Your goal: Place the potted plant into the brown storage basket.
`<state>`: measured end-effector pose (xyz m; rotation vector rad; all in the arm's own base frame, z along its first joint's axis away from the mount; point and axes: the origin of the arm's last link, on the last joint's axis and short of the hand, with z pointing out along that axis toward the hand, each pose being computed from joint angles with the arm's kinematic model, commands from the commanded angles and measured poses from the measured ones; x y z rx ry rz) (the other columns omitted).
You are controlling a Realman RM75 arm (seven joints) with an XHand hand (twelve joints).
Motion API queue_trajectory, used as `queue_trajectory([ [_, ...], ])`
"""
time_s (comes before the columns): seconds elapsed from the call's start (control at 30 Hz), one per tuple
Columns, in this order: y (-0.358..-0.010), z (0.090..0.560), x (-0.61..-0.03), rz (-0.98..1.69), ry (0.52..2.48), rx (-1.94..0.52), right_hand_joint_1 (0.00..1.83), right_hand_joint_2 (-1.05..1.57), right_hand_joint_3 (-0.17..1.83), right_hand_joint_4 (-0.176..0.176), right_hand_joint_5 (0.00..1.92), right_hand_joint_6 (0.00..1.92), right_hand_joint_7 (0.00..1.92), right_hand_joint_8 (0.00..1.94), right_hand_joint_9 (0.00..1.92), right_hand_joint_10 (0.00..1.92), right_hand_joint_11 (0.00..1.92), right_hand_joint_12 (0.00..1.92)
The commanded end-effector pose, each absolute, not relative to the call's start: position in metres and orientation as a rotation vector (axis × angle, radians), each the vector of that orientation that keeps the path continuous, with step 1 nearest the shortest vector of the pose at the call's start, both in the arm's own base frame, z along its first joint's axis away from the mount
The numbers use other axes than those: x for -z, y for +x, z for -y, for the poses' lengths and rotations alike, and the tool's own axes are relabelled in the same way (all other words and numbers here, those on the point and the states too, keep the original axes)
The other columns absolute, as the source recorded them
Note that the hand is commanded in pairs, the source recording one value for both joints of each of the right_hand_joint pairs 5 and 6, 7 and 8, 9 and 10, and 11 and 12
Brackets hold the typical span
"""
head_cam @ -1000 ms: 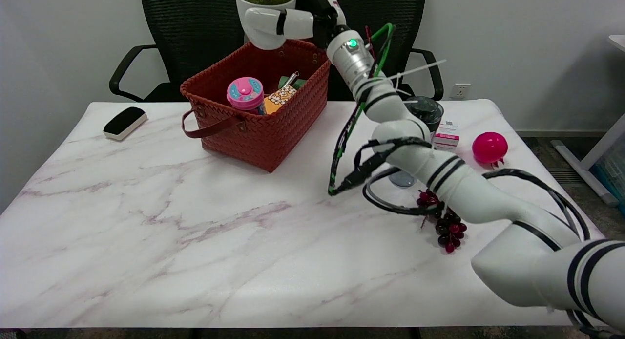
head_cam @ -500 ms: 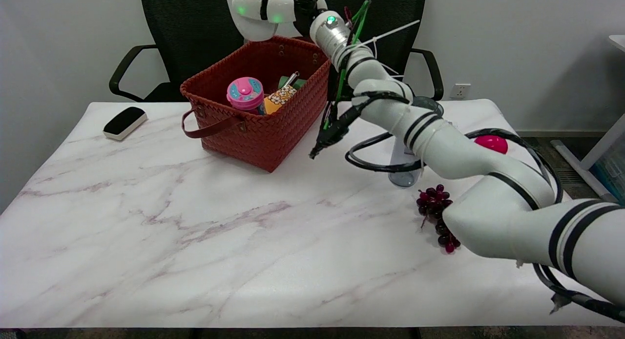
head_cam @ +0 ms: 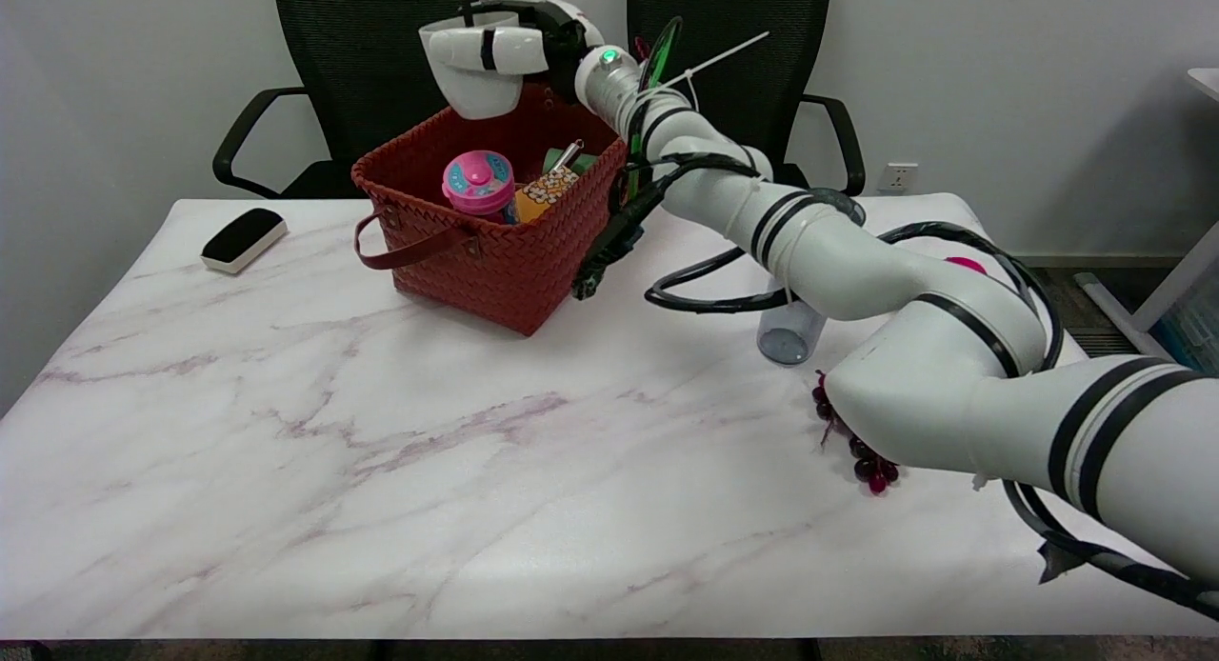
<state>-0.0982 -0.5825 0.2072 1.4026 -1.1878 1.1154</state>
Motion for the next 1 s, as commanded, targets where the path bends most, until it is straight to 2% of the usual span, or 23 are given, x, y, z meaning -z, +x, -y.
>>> queue_trajectory([
  [0.03,-0.131,0.587,-0.195,1.272,1.294,-0.980,1.30,1.05,0.51,0.000,0.84,0.84,1.11,1.11,1.13,1.13,0.93,0.93],
  [0.67,-0.122,0.593,-0.221,1.224,1.252,-1.023,1.25,1.15,0.50,0.000,0.89,0.89,1.15,1.15,1.15,1.15,0.97,0.97],
  [1.0,-0.134,0.592,-0.232,1.210,1.213,-1.005,1.22,1.22,0.52,0.000,0.92,0.92,1.17,1.17,1.18,1.18,0.99,0.99],
])
